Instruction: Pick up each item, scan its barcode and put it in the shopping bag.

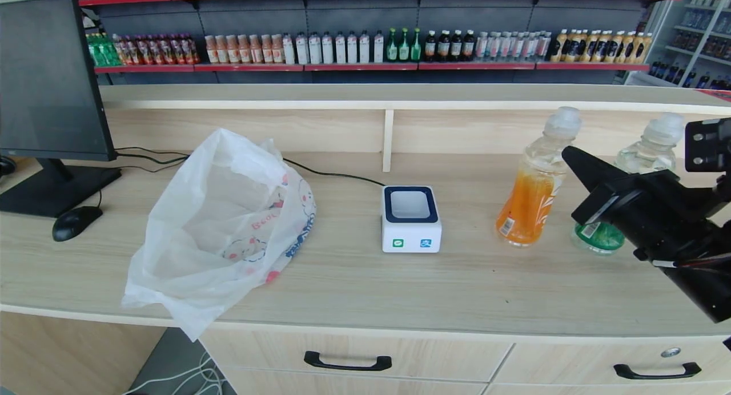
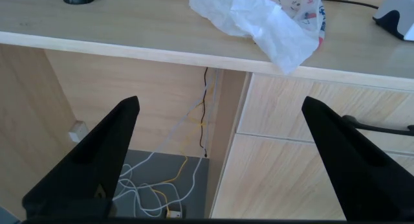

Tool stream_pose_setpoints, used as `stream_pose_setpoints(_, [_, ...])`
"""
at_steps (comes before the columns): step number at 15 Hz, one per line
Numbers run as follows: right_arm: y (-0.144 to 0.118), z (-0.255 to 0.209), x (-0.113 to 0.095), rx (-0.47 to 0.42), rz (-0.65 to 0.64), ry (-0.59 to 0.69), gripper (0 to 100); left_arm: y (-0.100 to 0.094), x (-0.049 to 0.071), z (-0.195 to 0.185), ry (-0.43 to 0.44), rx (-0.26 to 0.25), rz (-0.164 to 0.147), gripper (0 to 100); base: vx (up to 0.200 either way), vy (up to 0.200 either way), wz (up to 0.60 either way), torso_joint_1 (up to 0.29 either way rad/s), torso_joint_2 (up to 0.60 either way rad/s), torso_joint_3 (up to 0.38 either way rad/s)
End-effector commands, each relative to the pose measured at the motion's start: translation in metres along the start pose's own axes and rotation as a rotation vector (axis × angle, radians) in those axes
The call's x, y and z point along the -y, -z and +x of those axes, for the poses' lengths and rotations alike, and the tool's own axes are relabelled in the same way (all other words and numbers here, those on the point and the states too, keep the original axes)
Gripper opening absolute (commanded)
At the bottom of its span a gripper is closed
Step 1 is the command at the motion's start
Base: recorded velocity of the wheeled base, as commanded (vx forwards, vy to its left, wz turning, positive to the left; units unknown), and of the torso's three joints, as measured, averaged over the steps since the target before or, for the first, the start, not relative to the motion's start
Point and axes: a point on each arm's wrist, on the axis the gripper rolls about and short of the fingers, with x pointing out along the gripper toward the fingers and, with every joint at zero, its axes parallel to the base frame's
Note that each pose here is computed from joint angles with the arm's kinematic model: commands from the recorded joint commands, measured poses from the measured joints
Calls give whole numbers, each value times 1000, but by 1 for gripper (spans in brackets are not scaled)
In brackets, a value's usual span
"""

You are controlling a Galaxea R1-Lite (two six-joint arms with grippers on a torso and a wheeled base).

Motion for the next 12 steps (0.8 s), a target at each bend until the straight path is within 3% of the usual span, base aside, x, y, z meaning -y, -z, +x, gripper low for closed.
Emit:
stream_pose_setpoints(1, [11, 3, 0, -37, -2, 0, 0, 0, 0, 0, -1, 1, 0, 100, 0, 0, 0, 0, 0, 0])
stream_pose_setpoints(5, [16, 1, 1, -53, -24, 5, 0, 0, 0, 0, -1, 2, 0, 100, 0, 0, 0, 0, 0, 0])
stream_pose_setpoints(6, [15, -1, 1, -54, -20, 2, 100, 0, 0, 0, -1, 2, 0, 100, 0, 0, 0, 0, 0, 0])
stream_pose_setpoints(12, [22, -24, 5, -98, -21, 22, 100, 0, 0, 0, 1, 2, 0, 100, 0, 0, 0, 0, 0, 0])
